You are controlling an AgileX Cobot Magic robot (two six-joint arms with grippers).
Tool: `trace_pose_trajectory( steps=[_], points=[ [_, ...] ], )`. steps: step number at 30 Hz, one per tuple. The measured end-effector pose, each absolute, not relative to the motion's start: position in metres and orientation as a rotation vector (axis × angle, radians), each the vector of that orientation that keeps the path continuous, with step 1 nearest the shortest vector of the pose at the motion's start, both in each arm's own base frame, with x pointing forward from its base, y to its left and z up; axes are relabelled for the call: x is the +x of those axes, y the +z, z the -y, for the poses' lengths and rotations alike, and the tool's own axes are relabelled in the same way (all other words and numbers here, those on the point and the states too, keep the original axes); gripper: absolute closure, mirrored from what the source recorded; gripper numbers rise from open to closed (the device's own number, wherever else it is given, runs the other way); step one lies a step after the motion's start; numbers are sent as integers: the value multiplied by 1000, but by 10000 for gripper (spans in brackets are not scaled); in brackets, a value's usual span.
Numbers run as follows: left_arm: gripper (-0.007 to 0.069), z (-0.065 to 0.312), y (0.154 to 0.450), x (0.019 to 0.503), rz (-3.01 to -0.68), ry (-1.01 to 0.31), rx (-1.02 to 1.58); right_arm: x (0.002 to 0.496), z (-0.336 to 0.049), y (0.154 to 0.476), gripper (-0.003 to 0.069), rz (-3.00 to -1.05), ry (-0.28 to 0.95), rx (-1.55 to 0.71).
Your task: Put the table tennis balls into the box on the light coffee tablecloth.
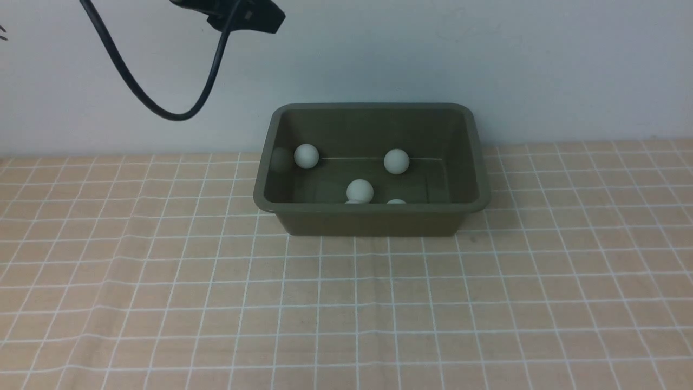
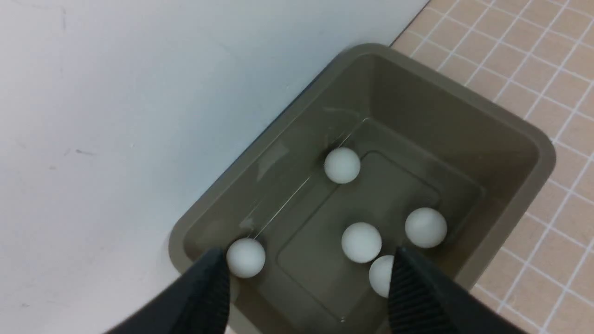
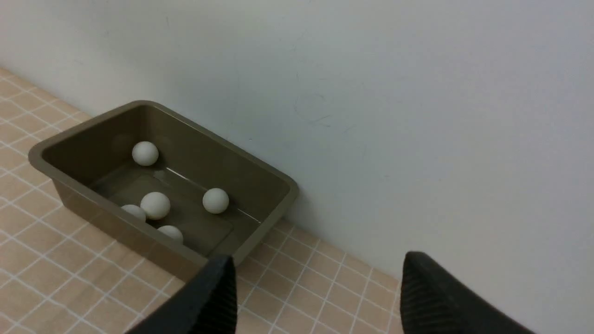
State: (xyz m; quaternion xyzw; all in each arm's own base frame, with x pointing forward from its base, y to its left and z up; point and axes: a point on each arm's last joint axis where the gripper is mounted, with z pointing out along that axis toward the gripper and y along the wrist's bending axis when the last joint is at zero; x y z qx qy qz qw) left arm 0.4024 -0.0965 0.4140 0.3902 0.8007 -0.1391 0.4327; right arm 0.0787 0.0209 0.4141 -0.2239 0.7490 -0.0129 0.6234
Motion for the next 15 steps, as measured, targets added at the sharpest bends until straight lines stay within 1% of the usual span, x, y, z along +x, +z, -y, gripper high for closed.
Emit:
trace_pose_trajectory(
  steps=[1,2,3,8,10,15],
  points=[
    [243,97,414,402,-1995,-352,975,75,-20,400,225,-1703,-15,-502],
    [243,97,414,402,-1995,-354,975,72,-19,398,225,-1695,-13,-496],
    [243,97,414,401,-1997,-361,980,69,-18,379,231,-1697,-4,-494],
    [243,98,411,398,-2026,-390,1016,63,-19,329,260,-1663,47,-478],
    [243,98,411,396,-2035,-399,1027,64,-20,316,272,-1642,62,-476],
    [243,99,410,396,-2040,-404,1035,69,-24,298,289,-1606,88,-472]
  ],
)
